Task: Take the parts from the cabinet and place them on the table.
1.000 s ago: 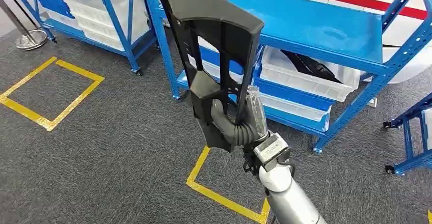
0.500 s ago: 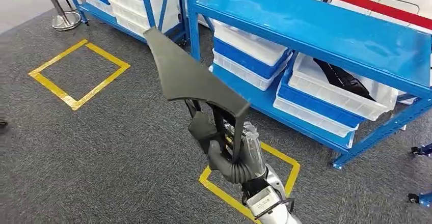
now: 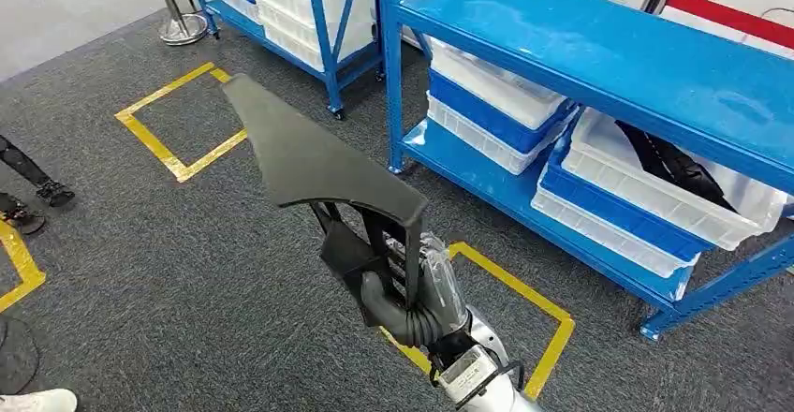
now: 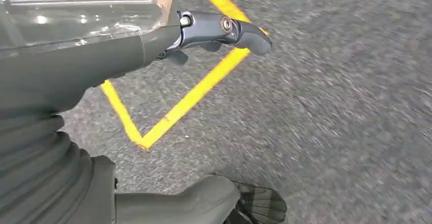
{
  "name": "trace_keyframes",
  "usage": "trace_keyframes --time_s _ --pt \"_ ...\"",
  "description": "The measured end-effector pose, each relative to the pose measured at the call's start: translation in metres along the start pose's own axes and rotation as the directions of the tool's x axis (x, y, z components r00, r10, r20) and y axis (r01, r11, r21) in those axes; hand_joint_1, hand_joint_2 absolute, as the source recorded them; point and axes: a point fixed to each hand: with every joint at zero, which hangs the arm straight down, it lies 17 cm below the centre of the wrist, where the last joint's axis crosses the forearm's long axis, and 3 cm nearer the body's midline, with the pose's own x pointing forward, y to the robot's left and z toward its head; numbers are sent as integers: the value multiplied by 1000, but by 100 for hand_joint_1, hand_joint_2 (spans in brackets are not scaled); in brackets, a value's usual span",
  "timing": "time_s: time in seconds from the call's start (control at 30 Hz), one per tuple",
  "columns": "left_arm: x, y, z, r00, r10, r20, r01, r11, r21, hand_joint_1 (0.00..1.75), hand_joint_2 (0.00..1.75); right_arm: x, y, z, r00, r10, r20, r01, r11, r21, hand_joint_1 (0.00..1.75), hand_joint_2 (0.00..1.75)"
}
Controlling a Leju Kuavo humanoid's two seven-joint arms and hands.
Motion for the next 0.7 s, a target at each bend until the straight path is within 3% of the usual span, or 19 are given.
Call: trace_keyframes --time_s 0.23,0.47,0.7 --pt "-6 -13 7 998 -53 -26 53 999 11 0 175 9 -4 -3 999 -49 -17 49 999 5 175 175" --pt "3 -53 17 981 -174 80 185 970 -157 0 175 17 -72 40 985 158 -70 -165 980 -111 175 175" --pt "25 -62 12 977 -190 102 205 963 -172 0 175 23 -82 30 976 209 -57 -214 971 -103 175 175"
